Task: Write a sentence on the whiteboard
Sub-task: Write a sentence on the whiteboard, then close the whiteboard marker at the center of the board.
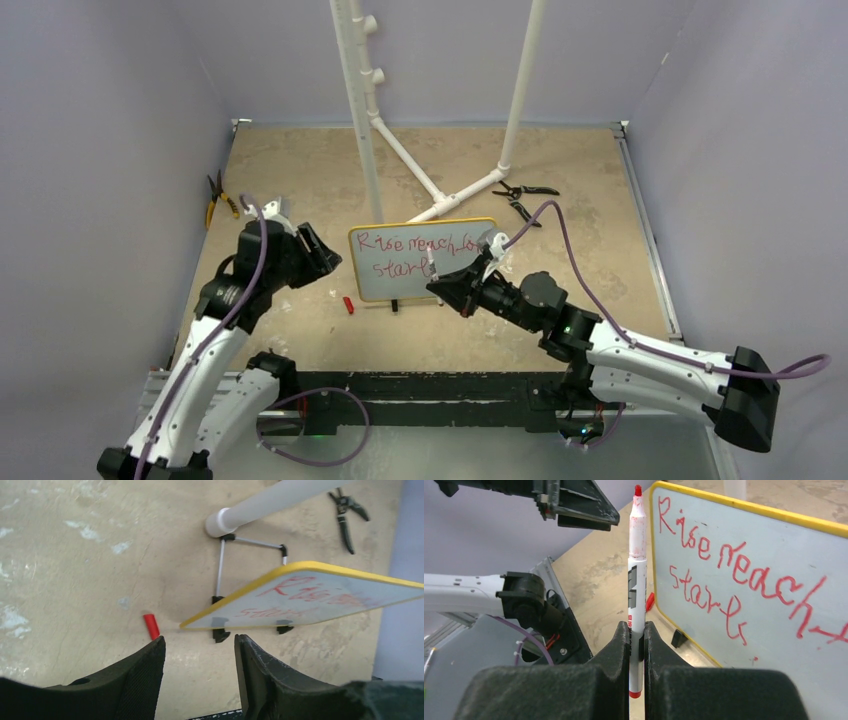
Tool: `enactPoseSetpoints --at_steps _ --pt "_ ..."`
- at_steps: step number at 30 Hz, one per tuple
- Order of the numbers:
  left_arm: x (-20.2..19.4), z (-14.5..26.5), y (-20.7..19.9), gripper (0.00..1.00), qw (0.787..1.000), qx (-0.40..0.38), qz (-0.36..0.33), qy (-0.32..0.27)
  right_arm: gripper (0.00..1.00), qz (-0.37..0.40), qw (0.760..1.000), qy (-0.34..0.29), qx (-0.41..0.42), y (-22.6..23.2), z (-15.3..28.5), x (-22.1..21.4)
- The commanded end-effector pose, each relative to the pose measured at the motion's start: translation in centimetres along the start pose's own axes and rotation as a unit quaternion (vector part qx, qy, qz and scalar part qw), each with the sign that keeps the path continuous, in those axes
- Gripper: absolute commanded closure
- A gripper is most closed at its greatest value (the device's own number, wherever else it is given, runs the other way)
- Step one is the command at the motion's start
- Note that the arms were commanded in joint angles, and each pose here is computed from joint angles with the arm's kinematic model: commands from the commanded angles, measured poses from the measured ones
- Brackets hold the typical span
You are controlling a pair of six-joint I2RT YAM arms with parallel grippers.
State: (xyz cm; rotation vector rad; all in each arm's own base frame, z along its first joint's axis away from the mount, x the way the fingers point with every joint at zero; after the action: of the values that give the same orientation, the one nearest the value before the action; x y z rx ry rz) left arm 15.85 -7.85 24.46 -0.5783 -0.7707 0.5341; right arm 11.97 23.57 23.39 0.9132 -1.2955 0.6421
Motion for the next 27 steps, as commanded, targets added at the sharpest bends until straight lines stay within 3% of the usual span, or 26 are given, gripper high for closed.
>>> enactPoseSetpoints --at_steps 1,5,10,27 --pt "-1.1 -2.5 2.2 0.50 0.995 0.085 0.038 0.027 1.00 0.021 0.999 -0.035 -0.006 -0.3 0.7 0.6" --pt "-2.6 -5.0 3.3 0.51 0.994 0.074 0.061 0.051 1.00 0.042 0.999 -0.029 0.007 -0.3 0.9 0.1" --pt "-4.5 -7.3 6.0 0.55 0.985 0.134 0.064 0.088 1.00 0.048 0.997 -0.037 0.051 0.4 1.1 -0.3" --pt "-6.2 -10.9 7.3 0.63 0.977 0.169 0.026 0.128 1.00 0.051 0.996 -0.037 0.063 0.6 1.1 -0.5"
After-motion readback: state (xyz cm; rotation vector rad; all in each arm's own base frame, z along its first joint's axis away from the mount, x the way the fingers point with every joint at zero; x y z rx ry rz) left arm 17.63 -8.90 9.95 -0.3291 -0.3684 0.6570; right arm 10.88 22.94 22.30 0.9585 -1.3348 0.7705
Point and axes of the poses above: each gripper's point midway between its finger pads, its own z axis back along the fingers, its own y axis along the line the jaws close on, x = y × z, the point moved 8 cm from there along z, back along the fingers, and after that the axes turned 12 degrees about z, right-handed, at the moved point
